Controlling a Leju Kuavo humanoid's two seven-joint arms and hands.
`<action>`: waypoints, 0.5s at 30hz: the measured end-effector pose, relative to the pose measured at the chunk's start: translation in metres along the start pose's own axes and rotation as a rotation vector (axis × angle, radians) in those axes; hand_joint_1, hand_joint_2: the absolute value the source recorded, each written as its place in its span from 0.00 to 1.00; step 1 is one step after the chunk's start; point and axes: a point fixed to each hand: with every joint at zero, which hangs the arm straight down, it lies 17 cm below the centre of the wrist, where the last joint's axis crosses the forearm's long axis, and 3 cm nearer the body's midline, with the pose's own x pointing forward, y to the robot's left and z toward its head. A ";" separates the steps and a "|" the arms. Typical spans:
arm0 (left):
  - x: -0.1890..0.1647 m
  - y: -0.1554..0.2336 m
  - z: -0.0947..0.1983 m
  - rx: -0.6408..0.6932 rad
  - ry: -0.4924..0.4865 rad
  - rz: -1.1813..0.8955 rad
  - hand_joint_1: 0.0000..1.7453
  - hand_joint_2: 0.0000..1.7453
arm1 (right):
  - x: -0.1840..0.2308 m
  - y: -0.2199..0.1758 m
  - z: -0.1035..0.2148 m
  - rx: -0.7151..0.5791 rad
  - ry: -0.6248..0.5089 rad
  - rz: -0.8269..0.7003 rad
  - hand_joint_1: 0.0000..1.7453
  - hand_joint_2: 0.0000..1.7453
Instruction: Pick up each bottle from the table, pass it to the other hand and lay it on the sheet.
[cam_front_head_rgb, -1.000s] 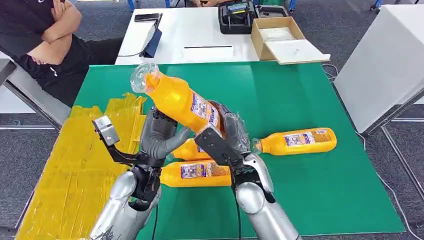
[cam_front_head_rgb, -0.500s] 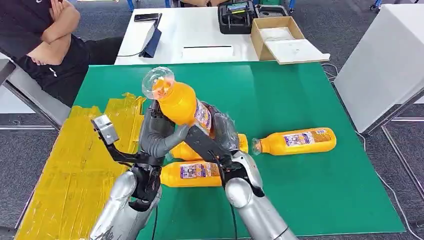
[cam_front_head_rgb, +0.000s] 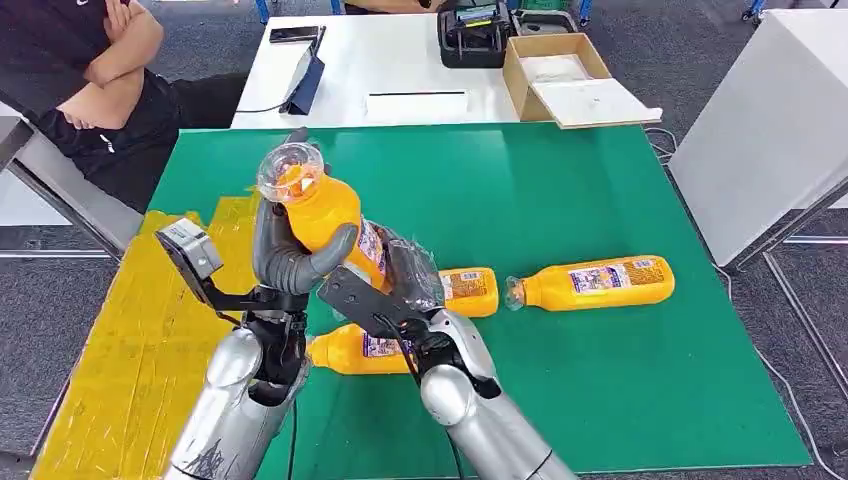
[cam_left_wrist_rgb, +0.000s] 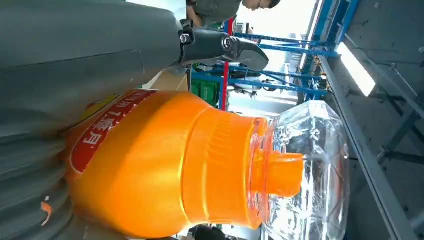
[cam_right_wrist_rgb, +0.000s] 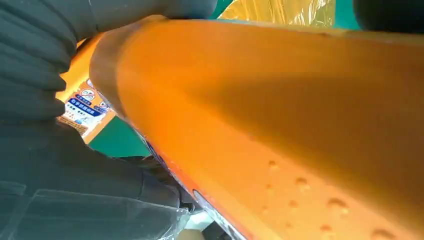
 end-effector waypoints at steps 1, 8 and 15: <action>0.000 0.001 0.000 0.002 -0.001 -0.002 0.00 1.00 | 0.000 0.001 -0.001 0.003 0.000 0.003 1.00 1.00; -0.001 0.004 -0.003 0.005 0.005 -0.051 0.00 1.00 | 0.000 0.003 -0.003 0.016 -0.001 0.015 1.00 1.00; -0.018 -0.004 -0.009 -0.119 0.098 -0.157 0.00 1.00 | -0.003 0.005 -0.006 0.032 0.004 0.030 1.00 1.00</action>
